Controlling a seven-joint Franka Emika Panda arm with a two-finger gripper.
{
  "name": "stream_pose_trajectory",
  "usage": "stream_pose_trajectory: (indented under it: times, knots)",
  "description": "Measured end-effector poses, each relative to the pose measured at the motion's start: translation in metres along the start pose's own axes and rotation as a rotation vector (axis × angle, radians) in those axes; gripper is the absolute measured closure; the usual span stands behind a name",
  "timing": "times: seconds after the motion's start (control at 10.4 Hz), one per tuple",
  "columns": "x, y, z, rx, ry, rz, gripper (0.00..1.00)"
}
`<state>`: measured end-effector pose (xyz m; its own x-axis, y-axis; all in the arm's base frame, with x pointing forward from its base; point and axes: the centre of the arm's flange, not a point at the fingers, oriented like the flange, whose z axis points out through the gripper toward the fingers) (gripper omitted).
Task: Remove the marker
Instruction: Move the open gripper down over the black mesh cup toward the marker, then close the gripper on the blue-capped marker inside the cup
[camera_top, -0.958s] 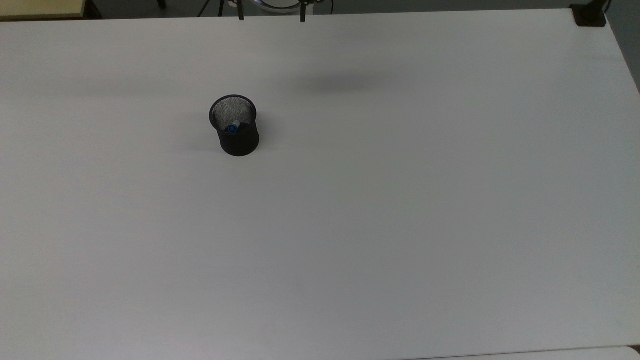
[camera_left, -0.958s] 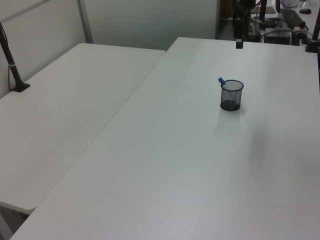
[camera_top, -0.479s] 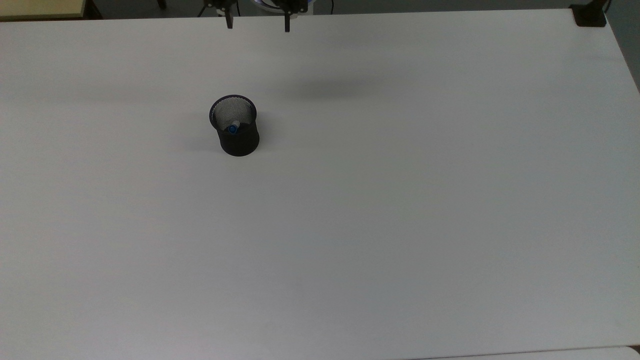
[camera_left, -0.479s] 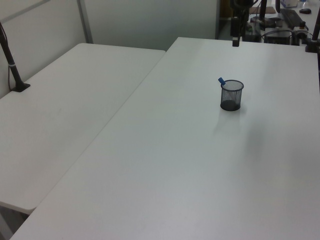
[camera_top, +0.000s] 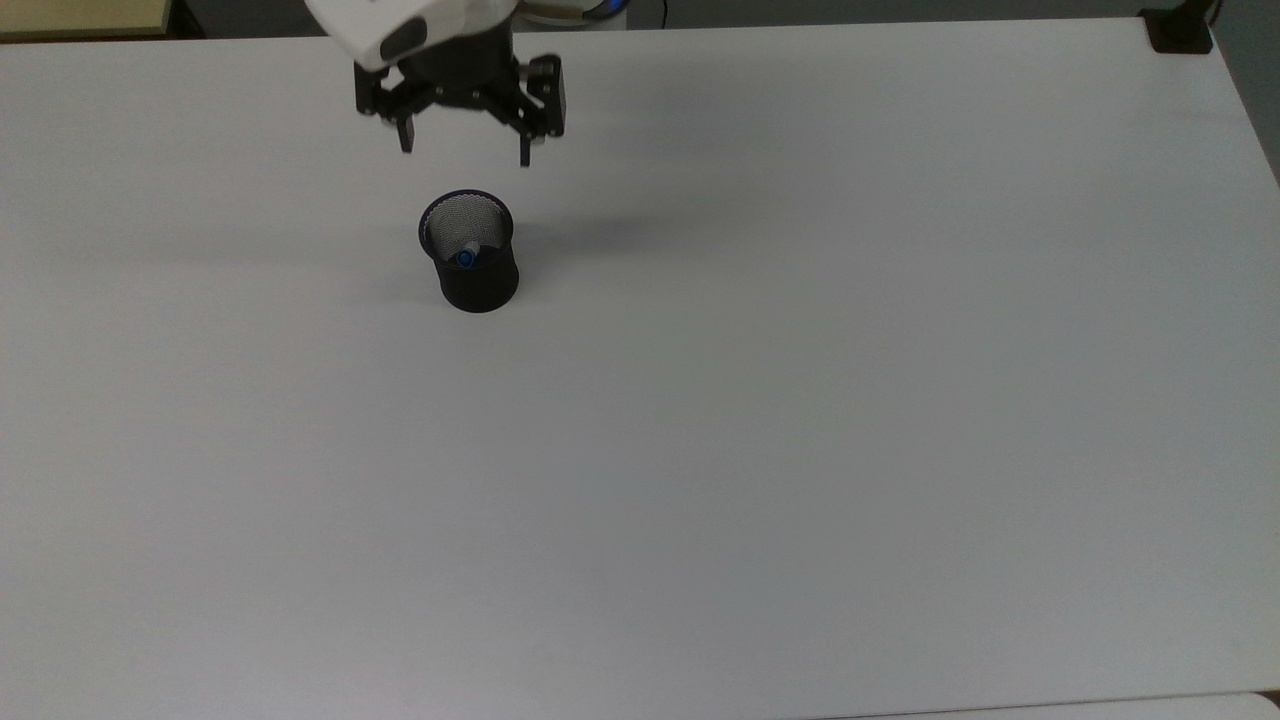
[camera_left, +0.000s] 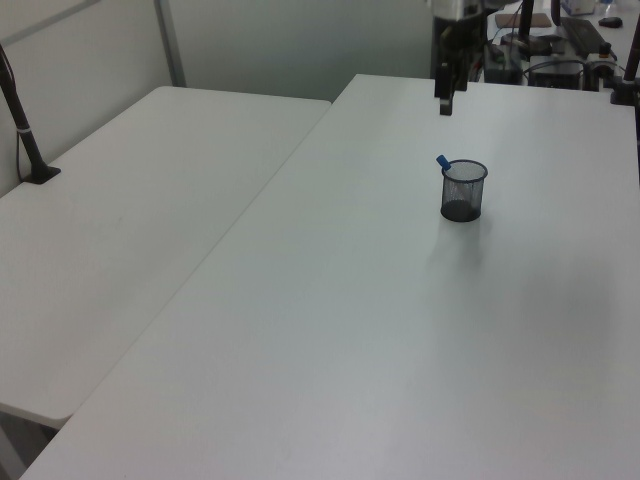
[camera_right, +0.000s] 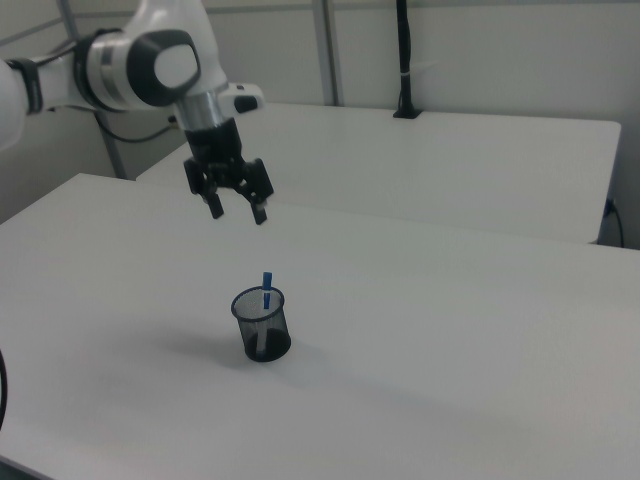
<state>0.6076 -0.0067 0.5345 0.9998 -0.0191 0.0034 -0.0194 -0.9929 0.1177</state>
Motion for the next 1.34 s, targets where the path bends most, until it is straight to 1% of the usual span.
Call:
stream_pose_trajectory:
  times: [0.1,0.19,0.29,0.38,0.48,0.57,0.77,0.86,0.96,1.05,1.25,1.34]
  knots:
    - [0.010,0.004,0.020,-0.008,0.003,0.004,0.00]
    - [0.015,0.011,0.035,-0.008,0.002,0.013,0.03]
    - [0.020,0.015,0.049,-0.007,0.005,0.018,0.03]
    - [0.023,0.016,0.059,-0.008,0.004,0.018,0.13]
    - [0.023,0.017,0.066,-0.011,-0.004,0.012,0.19]
    - [0.021,0.019,0.073,-0.012,-0.017,-0.006,0.26]
    - [0.017,0.016,0.090,-0.010,-0.046,-0.027,0.39]
    - [0.018,0.014,0.097,-0.009,-0.052,-0.032,0.42]
    - [0.019,0.012,0.104,-0.008,-0.054,-0.035,0.48]
    - [0.020,0.011,0.111,-0.007,-0.044,-0.038,0.51]
    - [0.021,0.008,0.120,-0.006,-0.037,-0.043,0.51]
    - [0.022,0.006,0.123,-0.005,-0.038,-0.047,0.53]
